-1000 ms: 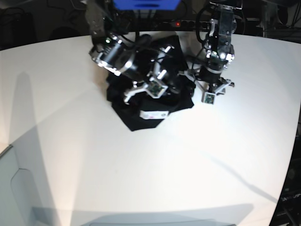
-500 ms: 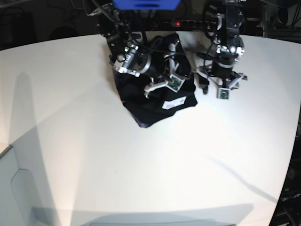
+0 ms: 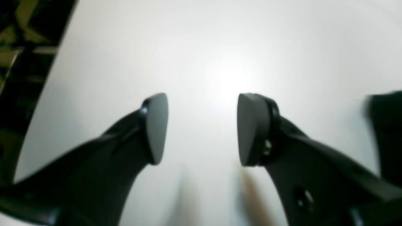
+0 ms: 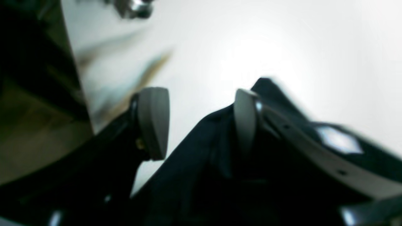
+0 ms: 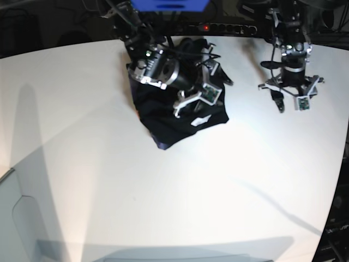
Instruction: Fold the T-shirt properly
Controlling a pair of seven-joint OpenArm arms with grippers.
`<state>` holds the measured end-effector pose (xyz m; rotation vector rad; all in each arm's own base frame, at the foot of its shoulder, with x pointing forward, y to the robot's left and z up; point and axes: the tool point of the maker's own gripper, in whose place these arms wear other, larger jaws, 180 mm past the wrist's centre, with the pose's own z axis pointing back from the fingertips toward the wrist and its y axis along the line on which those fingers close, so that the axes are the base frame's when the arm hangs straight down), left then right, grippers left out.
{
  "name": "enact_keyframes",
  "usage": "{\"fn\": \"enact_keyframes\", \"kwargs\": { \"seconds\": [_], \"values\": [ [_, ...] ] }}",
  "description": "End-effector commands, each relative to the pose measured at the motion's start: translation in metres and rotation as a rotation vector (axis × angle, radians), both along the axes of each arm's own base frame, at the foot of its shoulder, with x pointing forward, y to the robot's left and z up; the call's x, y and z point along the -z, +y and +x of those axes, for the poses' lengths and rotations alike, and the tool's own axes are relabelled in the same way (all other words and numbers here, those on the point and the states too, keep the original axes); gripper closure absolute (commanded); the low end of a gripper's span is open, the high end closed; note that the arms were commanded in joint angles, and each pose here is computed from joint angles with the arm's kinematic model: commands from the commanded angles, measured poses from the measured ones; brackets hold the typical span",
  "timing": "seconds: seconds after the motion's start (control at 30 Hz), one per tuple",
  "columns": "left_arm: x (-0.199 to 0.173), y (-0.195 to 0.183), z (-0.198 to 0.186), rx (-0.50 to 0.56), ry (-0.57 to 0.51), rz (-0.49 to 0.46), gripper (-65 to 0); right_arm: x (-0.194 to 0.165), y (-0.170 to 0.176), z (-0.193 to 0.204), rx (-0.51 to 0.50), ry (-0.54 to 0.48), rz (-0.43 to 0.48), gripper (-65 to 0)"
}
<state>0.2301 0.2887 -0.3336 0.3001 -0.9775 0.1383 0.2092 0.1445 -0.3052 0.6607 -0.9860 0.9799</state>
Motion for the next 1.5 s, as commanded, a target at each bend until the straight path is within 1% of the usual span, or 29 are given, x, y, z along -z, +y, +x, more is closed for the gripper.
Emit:
{"fn": "enact_keyframes", "kwargs": {
  "seconds": [0.0,0.1,0.2,0.3,0.4,0.5,0.57,0.7,0.87,0.9,0.97,1.03,1.1,1.23,1.33,1.47],
  "values": [
    [-0.016,0.01,0.003,-0.017,-0.055,0.012,-36.4,-0.026,0.001,0.008,0.021,-0.05,0.073,-34.8],
    [-0.023,0.024,-0.002,-0.069,-0.094,-0.034,-43.9,-0.036,-0.02,0.021,0.095,-0.08,0.078,-34.8],
    [-0.03,0.037,-0.007,-0.11,-0.129,-0.072,-51.4,-0.037,-0.054,0.043,0.206,-0.098,0.056,-34.8],
    [-0.034,0.044,-0.01,-0.133,-0.148,-0.084,-52.3,-0.03,-0.068,0.047,0.25,-0.081,0.041,-34.8],
    [-0.034,0.044,-0.01,-0.137,-0.149,-0.088,-52.3,-0.02,-0.068,0.04,0.244,-0.054,0.028,-34.8],
    [-0.033,0.044,-0.011,-0.138,-0.148,-0.091,-52.3,-0.014,-0.053,0.032,0.193,-0.034,0.027,-34.8],
    [-0.03,0.043,-0.016,-0.14,-0.132,-0.091,-52.3,0.0,-0.046,0.027,0.167,0.002,0.019,-34.8],
    [-0.026,0.044,-0.022,-0.141,-0.113,-0.087,-52.3,0.022,-0.036,0.033,0.139,0.055,-0.006,-34.8],
    [-0.019,0.042,-0.032,-0.137,-0.079,-0.089,-52.3,0.027,0.01,0.026,-0.007,0.058,-0.014,-35.0],
    [-0.018,0.042,-0.033,-0.138,-0.075,-0.09,-52.3,0.024,0.02,0.026,-0.029,0.056,-0.006,-35.0],
    [-0.017,0.041,-0.033,-0.137,-0.073,-0.092,-52.3,0.022,0.026,0.028,-0.049,0.047,-0.008,-35.2],
    [-0.014,0.041,-0.037,-0.138,-0.061,-0.091,-52.3,0.014,0.027,0.036,-0.047,0.018,0.006,-35.2],
    [-0.015,0.041,-0.039,-0.137,-0.057,-0.088,-52.3,0.0,0.028,0.043,-0.041,-0.023,0.042,-35.2],
    [-0.016,0.041,-0.043,-0.134,-0.053,-0.081,-52.3,-0.027,0.022,0.045,-0.014,-0.087,0.086,-35.2],
    [-0.015,0.04,-0.042,-0.132,-0.052,-0.084,-52.3,-0.034,-0.001,0.041,0.019,-0.128,0.076,-35.2],
    [-0.016,0.038,-0.04,-0.132,-0.065,-0.105,-52.3,-0.033,-0.045,0.038,0.101,-0.156,0.038,-35.2]
  ]
}}
